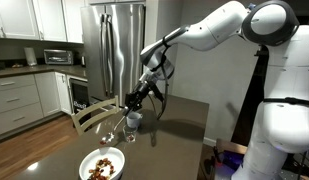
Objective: Use the spoon to transfer one spoon of contents from the bowl to the glass cup
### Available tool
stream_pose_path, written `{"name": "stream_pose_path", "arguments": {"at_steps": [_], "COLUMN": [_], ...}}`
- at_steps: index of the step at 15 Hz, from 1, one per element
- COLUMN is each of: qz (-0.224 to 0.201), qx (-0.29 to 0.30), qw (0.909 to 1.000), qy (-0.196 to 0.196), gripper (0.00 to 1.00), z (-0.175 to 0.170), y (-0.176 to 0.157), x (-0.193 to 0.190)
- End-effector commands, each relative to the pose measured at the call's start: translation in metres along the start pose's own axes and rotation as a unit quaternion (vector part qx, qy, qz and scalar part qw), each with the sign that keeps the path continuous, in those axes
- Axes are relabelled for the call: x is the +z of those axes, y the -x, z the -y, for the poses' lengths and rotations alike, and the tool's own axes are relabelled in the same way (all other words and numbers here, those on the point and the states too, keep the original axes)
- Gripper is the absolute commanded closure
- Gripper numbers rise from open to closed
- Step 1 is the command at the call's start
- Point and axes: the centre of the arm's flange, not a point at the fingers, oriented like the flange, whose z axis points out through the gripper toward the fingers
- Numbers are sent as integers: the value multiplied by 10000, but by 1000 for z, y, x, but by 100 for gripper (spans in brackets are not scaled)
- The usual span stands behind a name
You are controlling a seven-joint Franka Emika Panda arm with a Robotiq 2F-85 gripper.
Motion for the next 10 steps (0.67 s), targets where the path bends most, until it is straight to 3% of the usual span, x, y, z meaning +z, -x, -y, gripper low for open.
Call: {"name": "stream_pose_path", "arguments": {"at_steps": [1, 10], "qz": [-54, -259], "qx": [-84, -31], "qw": [9998, 9996], "qy": [-152, -143], "gripper": [96, 96], "z": [-7, -29], "y": [14, 25], "x": [-19, -45]}}
